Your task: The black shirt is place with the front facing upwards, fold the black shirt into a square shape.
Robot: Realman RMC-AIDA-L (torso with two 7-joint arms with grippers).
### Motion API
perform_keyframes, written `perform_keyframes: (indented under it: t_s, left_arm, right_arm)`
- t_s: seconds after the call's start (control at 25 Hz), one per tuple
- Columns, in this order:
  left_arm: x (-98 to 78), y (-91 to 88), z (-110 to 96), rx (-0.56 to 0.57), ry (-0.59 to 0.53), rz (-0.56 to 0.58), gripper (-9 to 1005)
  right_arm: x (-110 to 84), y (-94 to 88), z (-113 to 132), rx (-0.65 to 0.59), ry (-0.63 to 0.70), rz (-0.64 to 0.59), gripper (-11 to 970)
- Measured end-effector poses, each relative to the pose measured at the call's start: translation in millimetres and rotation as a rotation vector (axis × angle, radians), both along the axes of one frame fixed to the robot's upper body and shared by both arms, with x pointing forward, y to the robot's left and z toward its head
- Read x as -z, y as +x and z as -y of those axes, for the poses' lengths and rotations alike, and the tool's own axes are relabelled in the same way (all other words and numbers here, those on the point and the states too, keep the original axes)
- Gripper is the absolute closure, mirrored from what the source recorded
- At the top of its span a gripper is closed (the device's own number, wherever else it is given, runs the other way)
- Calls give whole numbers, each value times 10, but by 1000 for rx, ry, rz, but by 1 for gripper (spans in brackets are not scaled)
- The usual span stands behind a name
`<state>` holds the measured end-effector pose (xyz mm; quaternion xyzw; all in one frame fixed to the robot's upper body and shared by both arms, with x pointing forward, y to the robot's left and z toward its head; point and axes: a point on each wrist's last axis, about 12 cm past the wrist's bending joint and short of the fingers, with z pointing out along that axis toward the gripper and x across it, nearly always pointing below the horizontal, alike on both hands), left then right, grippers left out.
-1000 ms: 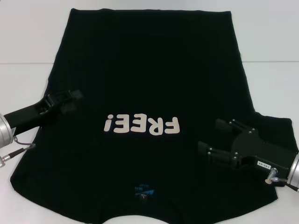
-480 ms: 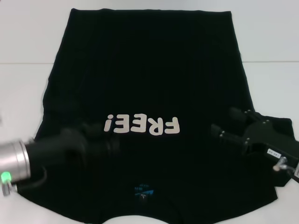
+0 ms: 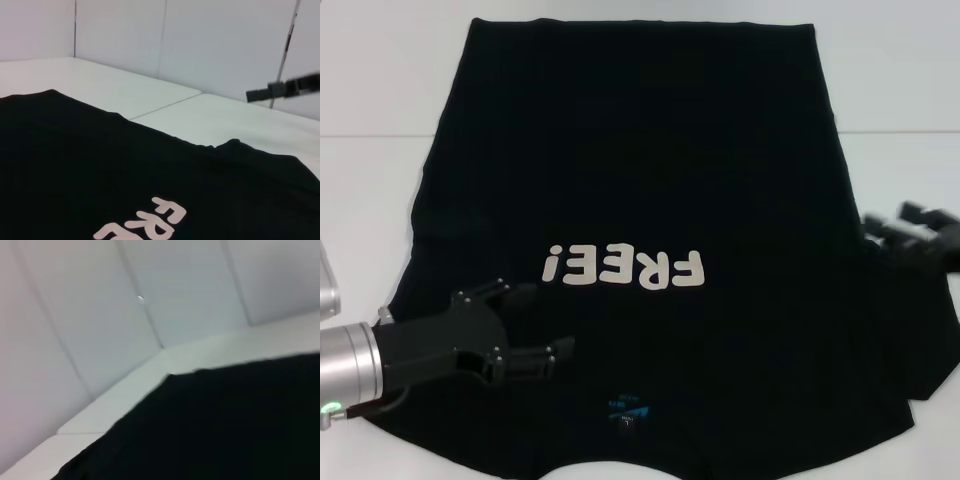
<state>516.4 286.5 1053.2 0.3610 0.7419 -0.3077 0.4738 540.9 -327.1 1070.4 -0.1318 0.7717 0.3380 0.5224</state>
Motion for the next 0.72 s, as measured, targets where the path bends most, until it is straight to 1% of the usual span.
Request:
perform_keyframes:
  t_s: [0.04,0.16,0.2,0.24,0.32,0.44,0.56,0.6,0.64,0.68,0.72]
  left_arm:
    - [-6,0,-3,1,-2,0,53]
    - [-13,-1,-5,3,-3,0,53]
    - [-13,-1,-6,3,-4,0,53]
    - [-14,-2,-7,1,-5,0,54]
    - [-15,-4,-12,-3,-9,-1,55]
    - [-14,-11,-20,-5,-11,-1,56]
    - [-17,-10,-25,-5,-10,3,57]
    - [-18,-8,-24,-5,-10,4,58]
    - [-20,-6,-23,-4,-10,5,58]
    - [-21,-5,-22,-4,-10,6,58]
    - [-22,-4,-22,-4,-10,6,58]
  right_arm:
    - [-114,33,107,16,13,-58,17]
    - [-390,133,315,52,28,-244,18]
    - [-467,159,374,69,38,-336,18]
    - [-538,184,426,90,44,-403,18]
    - [-631,217,505,133,51,-549,18]
    - [-687,228,582,195,28,-706,18]
    - [-706,242,599,220,-17,-768,18]
    - [-691,248,589,220,-37,-787,18]
    - [-633,250,552,212,-68,-829,18]
    - [-633,250,552,212,-68,-829,18]
    - [-558,258,501,196,-80,-862,18]
